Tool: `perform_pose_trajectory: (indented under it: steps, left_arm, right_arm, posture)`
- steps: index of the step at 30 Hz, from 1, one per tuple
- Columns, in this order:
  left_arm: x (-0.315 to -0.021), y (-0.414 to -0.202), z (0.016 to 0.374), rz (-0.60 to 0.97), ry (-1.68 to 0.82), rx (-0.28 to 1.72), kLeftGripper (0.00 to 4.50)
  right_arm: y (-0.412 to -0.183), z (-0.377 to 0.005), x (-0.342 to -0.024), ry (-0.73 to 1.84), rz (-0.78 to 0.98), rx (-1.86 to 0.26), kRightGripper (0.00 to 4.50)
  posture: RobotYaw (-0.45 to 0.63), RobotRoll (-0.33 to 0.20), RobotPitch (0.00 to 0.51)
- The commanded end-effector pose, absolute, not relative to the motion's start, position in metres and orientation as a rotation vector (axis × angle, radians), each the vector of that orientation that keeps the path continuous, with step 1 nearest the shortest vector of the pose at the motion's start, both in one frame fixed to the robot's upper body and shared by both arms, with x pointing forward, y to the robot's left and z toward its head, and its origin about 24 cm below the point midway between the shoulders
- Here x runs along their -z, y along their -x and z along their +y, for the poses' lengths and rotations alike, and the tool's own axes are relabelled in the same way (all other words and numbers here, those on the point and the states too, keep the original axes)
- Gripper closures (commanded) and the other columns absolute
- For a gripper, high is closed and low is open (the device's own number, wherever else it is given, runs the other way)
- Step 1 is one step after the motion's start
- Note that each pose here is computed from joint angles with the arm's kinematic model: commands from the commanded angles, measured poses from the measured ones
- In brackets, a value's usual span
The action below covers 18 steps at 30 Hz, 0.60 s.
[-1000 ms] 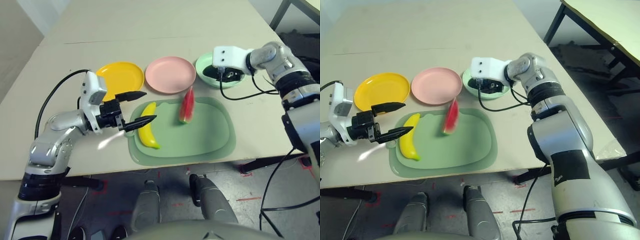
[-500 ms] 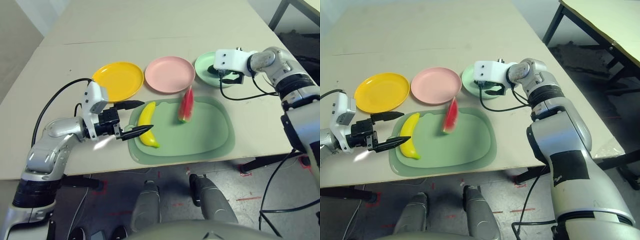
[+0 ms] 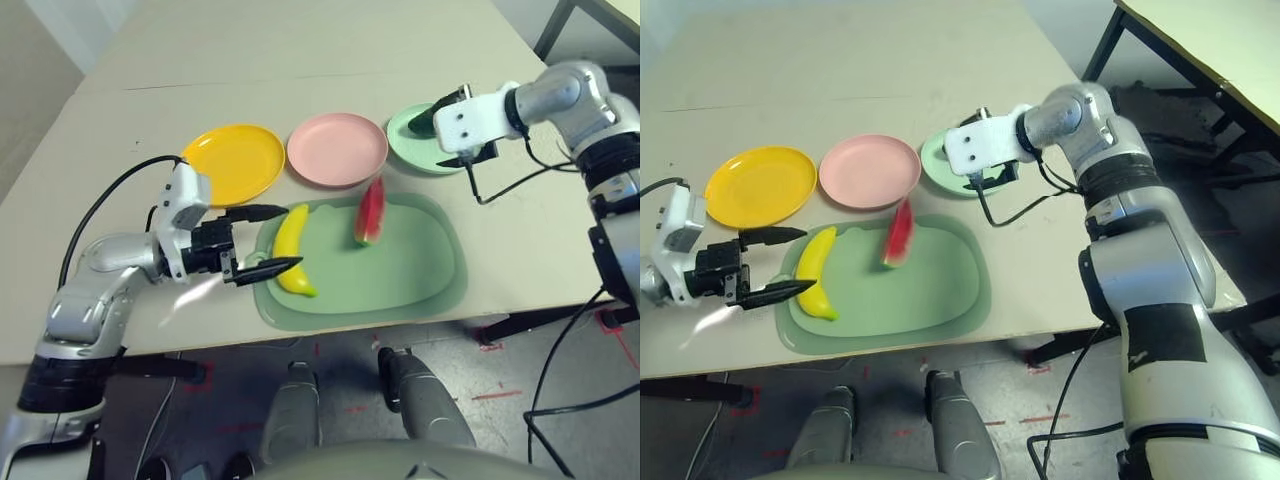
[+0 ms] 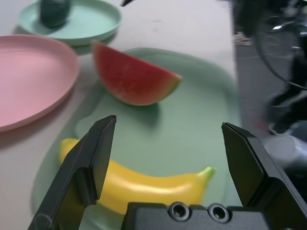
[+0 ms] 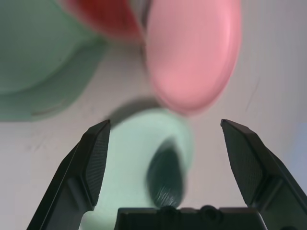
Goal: Place the fruits into color-matched plates.
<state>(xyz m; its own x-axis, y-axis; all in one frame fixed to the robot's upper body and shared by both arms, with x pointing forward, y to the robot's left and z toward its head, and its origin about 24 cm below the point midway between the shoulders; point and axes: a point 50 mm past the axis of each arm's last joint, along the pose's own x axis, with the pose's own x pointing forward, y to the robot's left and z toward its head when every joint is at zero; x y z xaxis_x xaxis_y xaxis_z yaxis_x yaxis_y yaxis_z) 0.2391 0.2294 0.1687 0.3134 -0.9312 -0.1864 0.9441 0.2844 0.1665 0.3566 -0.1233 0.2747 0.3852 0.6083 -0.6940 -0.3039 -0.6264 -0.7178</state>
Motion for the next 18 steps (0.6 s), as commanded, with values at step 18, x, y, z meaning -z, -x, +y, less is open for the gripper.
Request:
perform_pose_trajectory:
  steps: [18]
  left_arm:
    - [-0.174,-0.235,0.251,0.103,-0.382,1.231,0.00]
  right_arm:
    - [-0.335,-0.075,-0.225,1.891,-0.321,-1.706,0.02]
  posture:
    - [-0.02,0.000,0.204]
